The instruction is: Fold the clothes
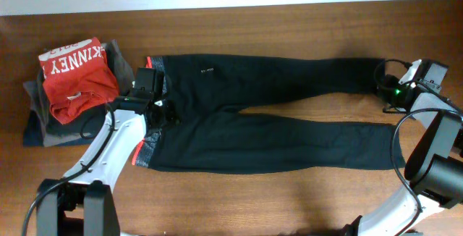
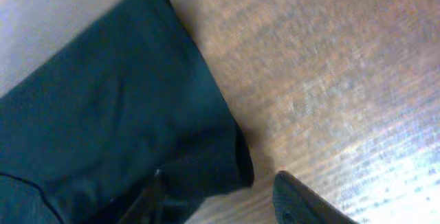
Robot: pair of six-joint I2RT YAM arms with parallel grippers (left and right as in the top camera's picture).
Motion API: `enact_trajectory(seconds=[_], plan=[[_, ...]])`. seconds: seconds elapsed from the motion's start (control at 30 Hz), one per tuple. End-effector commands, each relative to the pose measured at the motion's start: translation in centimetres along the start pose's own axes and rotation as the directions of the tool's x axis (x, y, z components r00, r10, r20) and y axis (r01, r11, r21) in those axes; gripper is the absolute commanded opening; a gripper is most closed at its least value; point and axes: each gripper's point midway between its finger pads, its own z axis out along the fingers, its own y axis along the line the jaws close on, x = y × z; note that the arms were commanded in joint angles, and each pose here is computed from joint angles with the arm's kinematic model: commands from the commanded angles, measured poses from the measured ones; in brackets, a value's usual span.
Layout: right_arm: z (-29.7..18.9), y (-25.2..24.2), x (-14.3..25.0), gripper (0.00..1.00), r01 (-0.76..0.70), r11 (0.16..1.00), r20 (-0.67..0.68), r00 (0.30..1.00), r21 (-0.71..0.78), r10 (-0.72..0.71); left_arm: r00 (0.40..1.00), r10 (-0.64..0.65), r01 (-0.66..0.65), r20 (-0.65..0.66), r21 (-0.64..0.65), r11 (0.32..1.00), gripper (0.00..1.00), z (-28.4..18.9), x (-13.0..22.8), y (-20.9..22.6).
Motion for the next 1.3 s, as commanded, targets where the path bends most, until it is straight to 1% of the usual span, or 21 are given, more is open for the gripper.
enact_trajectory(seconds=[0.0, 0.03, 0.13, 0.27, 0.3, 0.4, 0.53, 0.6, 0.67, 0.73, 0.77, 0.8, 0.87, 0.9, 0.97, 1.0, 1.1, 1.27], plan=[[0.3, 0.1, 0.0, 0.39, 0.002, 1.000, -0.002, 1.000, -0.020, -0.002, 1.000, 0.012, -0.013, -0.028, -0.016, 1.000, 0.66, 1.2, 0.3, 0.1], [0.3, 0.1, 0.0, 0.28, 0.002, 1.000, -0.002, 1.000, -0.020, -0.002, 0.999, 0.013, -0.014, -0.043, -0.023, 1.000, 0.66, 1.8, 0.5, 0.1], [0.3, 0.1, 0.0, 0.18, 0.002, 1.000, -0.002, 1.000, -0.021, -0.002, 0.998, 0.013, -0.015, -0.060, -0.032, 0.999, 0.66, 2.7, 0.7, 0.2], [0.3, 0.1, 0.0, 0.08, 0.002, 1.000, -0.004, 1.000, -0.021, -0.002, 0.997, 0.013, -0.016, -0.073, -0.039, 0.999, 0.66, 3.4, 0.9, 0.3], [0.2, 0.2, -0.1, 0.04, 0.002, 1.000, -0.003, 1.000, -0.021, -0.002, 0.997, 0.013, -0.015, -0.073, -0.038, 0.999, 0.66, 3.4, 0.9, 0.3], [-1.0, 0.7, -0.7, 0.04, 0.004, 1.000, 0.007, 1.000, -0.027, -0.004, 0.998, 0.013, -0.015, -0.067, -0.035, 0.999, 0.66, 3.5, 0.7, 0.2], [-5.7, 2.1, -2.9, 0.04, 0.010, 1.000, 0.034, 0.999, -0.026, -0.009, 0.998, 0.013, -0.015, -0.057, -0.031, 0.999, 0.66, 3.5, 0.5, 0.1], [-8.7, 2.5, -4.3, 0.04, 0.011, 1.000, 0.067, 0.998, 0.003, -0.012, 0.998, 0.013, -0.015, -0.053, -0.033, 0.999, 0.66, 3.5, 0.4, 0.2], [-11.5, 2.7, -6.1, 0.04, 0.003, 0.999, 0.130, 0.991, 0.038, -0.008, 0.999, 0.013, -0.015, -0.048, -0.044, 0.999, 0.66, 3.5, 0.4, 0.3], [-12.9, 2.9, -7.4, 0.04, 0.009, 0.999, 0.177, 0.984, 0.052, -0.018, 0.999, 0.013, -0.015, -0.045, -0.050, 0.999, 0.66, 3.5, 0.3, 0.5], [-13.0, 2.9, -7.6, 0.04, 0.009, 0.998, 0.183, 0.983, 0.056, -0.019, 0.999, 0.013, -0.015, -0.045, -0.050, 0.999, 0.66, 3.5, 0.3, 0.5], [-13.1, 2.8, -7.8, 0.07, 0.009, 0.998, 0.188, 0.982, 0.059, -0.020, 0.999, 0.014, -0.016, -0.045, -0.050, 0.999, 0.66, 3.5, 0.3, 0.5], [-12.1, 2.6, -7.6, 0.15, 0.007, 0.998, 0.178, 0.984, 0.062, -0.018, 0.999, 0.013, -0.015, -0.045, -0.050, 0.999, 0.66, 3.5, 0.3, 0.5], [-11.2, 2.3, -7.3, 0.22, 0.005, 0.998, 0.159, 0.987, 0.065, -0.015, 0.999, 0.014, -0.016, -0.045, -0.050, 0.999, 0.66, 3.5, 0.3, 0.4], [-9.6, 1.8, -6.4, 0.43, -0.001, 0.997, 0.121, 0.993, 0.072, -0.007, 0.999, 0.013, -0.015, -0.046, -0.050, 0.999, 0.66, 3.5, 0.3, 0.5], [-8.5, 1.4, -5.5, 0.45, -0.007, 0.997, 0.084, 0.996, 0.079, 0.001, 0.999, 0.014, -0.016, -0.047, -0.051, 0.999, 0.65, 3.5, 0.3, 0.5], [-6.4, 0.4, -3.3, 0.48, -0.021, 0.995, -0.005, 1.000, 0.098, 0.022, 0.999, 0.014, -0.016, -0.048, -0.051, 0.999, 0.66, 3.5, 0.4, 0.5], [-5.3, -0.3, -2.1, 0.51, -0.029, 0.993, -0.049, 0.998, 0.113, 0.035, 0.999, 0.013, -0.016, -0.048, -0.051, 0.999, 0.66, 3.5, 0.3, 0.5]])
